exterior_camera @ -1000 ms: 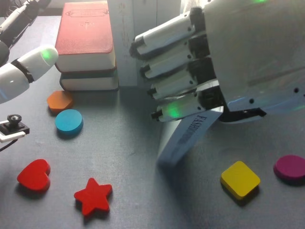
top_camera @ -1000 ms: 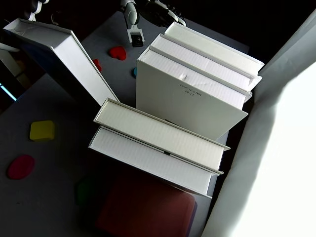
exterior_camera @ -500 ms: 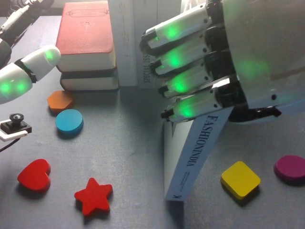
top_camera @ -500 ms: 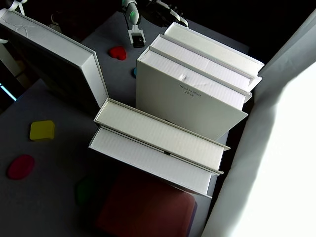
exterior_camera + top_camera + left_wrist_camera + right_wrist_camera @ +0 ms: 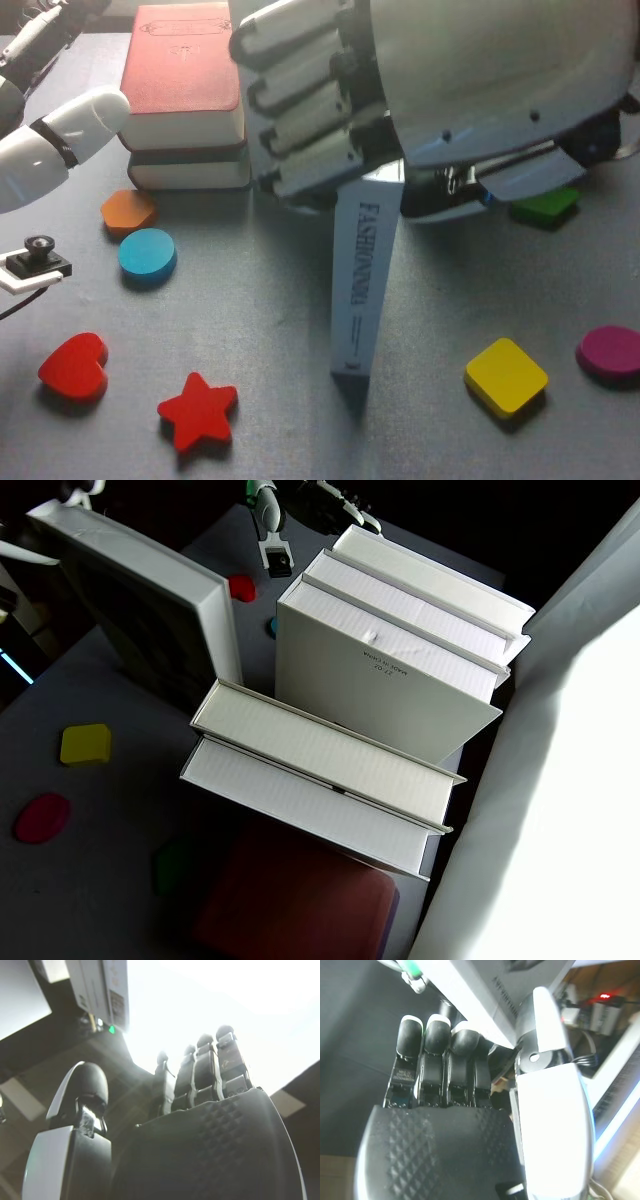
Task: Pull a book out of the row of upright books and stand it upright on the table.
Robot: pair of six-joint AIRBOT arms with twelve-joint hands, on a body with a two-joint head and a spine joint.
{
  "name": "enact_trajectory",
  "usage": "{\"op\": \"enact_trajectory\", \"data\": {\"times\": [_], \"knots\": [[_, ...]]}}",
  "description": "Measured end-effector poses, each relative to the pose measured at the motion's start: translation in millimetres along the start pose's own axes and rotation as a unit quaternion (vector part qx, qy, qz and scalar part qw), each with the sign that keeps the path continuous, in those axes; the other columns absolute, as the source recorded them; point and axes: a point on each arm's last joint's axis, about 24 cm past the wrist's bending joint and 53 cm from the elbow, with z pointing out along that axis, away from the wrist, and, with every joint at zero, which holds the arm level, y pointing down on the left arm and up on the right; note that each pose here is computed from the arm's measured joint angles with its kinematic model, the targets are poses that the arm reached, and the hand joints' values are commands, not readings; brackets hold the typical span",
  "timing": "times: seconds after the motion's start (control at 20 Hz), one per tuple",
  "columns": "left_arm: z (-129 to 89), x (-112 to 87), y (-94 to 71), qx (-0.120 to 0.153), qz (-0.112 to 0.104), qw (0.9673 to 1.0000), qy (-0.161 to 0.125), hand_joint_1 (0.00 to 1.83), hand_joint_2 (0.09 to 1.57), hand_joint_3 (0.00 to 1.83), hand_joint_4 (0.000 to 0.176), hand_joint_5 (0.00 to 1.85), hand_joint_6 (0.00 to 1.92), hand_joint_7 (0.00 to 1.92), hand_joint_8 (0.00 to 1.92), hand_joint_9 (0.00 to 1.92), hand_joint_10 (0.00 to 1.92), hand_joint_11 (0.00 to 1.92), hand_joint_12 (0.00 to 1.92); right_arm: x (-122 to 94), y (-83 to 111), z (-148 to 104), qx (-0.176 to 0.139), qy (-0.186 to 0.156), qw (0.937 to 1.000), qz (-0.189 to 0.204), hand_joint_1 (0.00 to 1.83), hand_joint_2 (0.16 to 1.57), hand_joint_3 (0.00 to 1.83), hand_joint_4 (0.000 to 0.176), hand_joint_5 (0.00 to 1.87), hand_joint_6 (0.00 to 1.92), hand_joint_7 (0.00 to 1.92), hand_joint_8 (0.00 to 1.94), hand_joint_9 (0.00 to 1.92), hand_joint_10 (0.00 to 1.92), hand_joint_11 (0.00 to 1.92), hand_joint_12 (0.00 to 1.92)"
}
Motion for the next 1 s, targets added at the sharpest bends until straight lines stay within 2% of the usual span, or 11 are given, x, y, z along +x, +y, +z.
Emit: {"op": "enact_trajectory", "data": {"times": [0.05,0.1,0.15,0.25,0.45,0.75,0.8,0.85,0.9,0.95,1.0], "knots": [[0,-0.3,-0.2,0.0,0.0,1.0,-0.001,0.33,1.31,0.0,0.064,0.13,0.0,0.01,0.0,0.0,0.0,0.0,0.21,-1,-6.8,0,0.008,-0.001,1.0,0.002,1.13,1.38,0.0,0.0,0.53,1.35,0.56,1.94,0.34,1.92,0.08,1.92],[0,0.5,-0.3,0.001,0.0,1.0,0.001,0.45,1.38,0.01,0.044,0.13,0.0,0.02,0.0,0.01,0.0,0.0,0.55,-2,-14.5,1,0.018,-0.003,0.9998,0.005,1.13,1.38,0.0,0.0,0.53,1.35,0.56,1.94,0.34,1.92,0.08,1.92],[0,1.2,-0.3,0.001,0.0,1.0,0.002,0.45,1.38,0.01,0.044,0.13,0.0,0.02,0.0,0.01,0.0,0.0,0.55,-2,-18.8,1,0.023,-0.004,0.9997,0.01,1.13,1.38,0.0,0.0,0.53,1.35,0.56,1.94,0.34,1.92,0.08,1.92],[0,0.8,-0.1,0.0,0.0,1.0,0.002,0.28,1.38,0.0,0.086,0.06,0.0,0.0,0.0,0.0,0.0,0.0,0.07,-3,-25.2,2,0.028,-0.004,0.9995,0.016,1.13,1.38,0.0,0.0,0.53,1.35,0.56,1.94,0.34,1.92,0.08,1.92],[0,1.1,0.2,0.0,0.0,1.0,0.002,0.31,1.4,0.0,0.058,0.11,0.02,0.01,0.0,0.0,0.0,0.0,0.0,-4,-41.6,4,0.036,-0.004,0.9977,0.057,1.13,1.38,0.0,0.0,0.53,1.35,0.56,1.94,0.34,1.92,0.08,1.92],[0,2.1,2.1,-0.001,-0.001,1.0,0.001,0.35,1.4,0.0,0.054,0.12,0.01,0.02,0.0,0.0,0.0,0.0,0.0,-3,-79.8,-3,0.061,-0.02,0.988,0.141,1.13,1.38,0.0,0.0,0.53,1.35,0.56,1.94,0.34,1.92,0.08,1.92],[0,2.2,2.1,-0.001,-0.001,1.0,0.002,0.36,1.4,0.0,0.052,0.12,0.01,0.02,0.0,0.0,0.0,0.0,0.0,-4,-81.9,-3,0.06,-0.023,0.9868,0.149,0.87,0.99,0.0,0.024,0.11,0.27,0.11,0.39,0.07,0.54,0.01,1.4],[0,2.0,2.1,-0.001,-0.002,1.0,0.001,0.36,1.4,0.0,0.052,0.12,0.01,0.02,0.0,0.0,0.0,0.0,0.0,-5,-83.1,-3,0.058,-0.027,0.9858,0.155,0.87,0.99,0.0,0.024,0.11,0.27,0.11,0.39,0.07,0.54,0.01,1.4],[0,2.1,2.1,-0.001,-0.002,1.0,0.001,0.31,1.39,0.0,0.051,0.13,0.01,0.03,0.0,0.0,0.0,0.0,0.0,-5,-85.1,-3,0.059,-0.027,0.9855,0.157,0.84,0.93,0.0,0.072,0.02,0.05,0.02,0.08,0.01,0.11,0.0,1.41],[0,2.2,2.1,-0.001,-0.001,1.0,0.002,0.31,1.39,0.0,0.051,0.13,0.01,0.03,0.0,0.0,0.0,0.0,0.0,-5,-89.4,-4,0.064,-0.029,0.9844,0.162,0.84,0.93,0.0,0.072,0.02,0.05,0.02,0.08,0.01,0.11,0.0,1.41],[0,2.2,2.0,-0.001,-0.001,1.0,0.002,0.24,1.24,0.0,0.053,0.12,0.01,0.02,0.0,0.0,0.0,0.0,0.0,-4,-93.2,-5,0.067,-0.029,0.9839,0.163,0.68,0.96,0.0,0.054,0.0,0.0,0.0,0.0,0.0,0.0,0.0,1.0]]}}
